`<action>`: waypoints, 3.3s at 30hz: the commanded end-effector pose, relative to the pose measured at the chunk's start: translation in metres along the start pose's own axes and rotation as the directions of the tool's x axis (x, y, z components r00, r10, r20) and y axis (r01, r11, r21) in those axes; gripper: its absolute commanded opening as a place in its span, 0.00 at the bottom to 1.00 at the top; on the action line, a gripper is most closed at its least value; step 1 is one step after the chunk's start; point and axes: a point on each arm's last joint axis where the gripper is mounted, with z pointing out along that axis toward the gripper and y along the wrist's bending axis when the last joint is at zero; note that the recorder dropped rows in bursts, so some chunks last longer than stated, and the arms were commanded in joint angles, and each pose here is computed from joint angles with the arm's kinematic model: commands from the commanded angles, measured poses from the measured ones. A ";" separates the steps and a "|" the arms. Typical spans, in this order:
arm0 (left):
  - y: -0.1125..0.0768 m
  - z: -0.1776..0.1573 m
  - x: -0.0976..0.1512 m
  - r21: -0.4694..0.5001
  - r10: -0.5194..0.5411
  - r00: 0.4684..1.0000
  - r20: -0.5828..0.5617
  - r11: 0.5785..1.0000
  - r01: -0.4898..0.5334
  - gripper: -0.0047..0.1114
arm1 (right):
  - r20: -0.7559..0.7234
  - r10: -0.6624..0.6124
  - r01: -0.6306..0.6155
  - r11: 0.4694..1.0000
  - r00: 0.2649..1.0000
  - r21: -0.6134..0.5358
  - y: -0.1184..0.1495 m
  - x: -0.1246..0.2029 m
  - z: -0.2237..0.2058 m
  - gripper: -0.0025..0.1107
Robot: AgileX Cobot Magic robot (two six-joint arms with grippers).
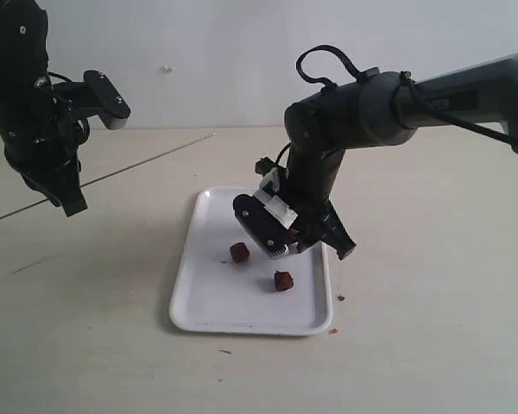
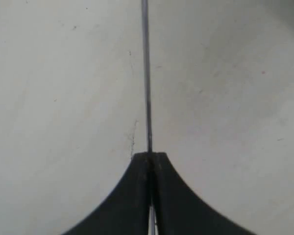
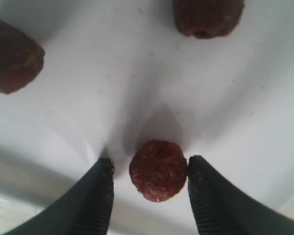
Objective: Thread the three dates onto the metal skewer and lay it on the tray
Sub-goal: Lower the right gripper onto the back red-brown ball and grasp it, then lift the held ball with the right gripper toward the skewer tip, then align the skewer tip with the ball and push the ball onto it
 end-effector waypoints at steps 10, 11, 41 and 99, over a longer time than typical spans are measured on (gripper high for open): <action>0.001 -0.002 0.000 -0.009 -0.003 1.000 0.015 1.000 0.003 0.04 | 0.001 0.029 -0.029 1.000 1.000 -0.005 0.001 -0.001 0.011 0.31; 0.001 -0.002 0.000 -0.009 -0.005 1.000 0.015 1.000 0.005 0.04 | 0.001 0.050 -0.050 0.999 0.999 0.003 0.000 -0.001 0.011 0.31; -0.009 0.036 -0.016 0.100 -0.077 0.996 0.032 0.992 0.074 0.04 | 0.156 0.854 -0.867 0.483 0.497 0.121 -0.019 0.011 -0.048 0.28; -0.037 0.051 -0.065 0.508 -0.336 0.868 0.366 0.854 0.116 0.04 | 0.205 0.439 -0.427 -0.497 -0.875 -0.756 -0.025 0.147 -0.090 0.24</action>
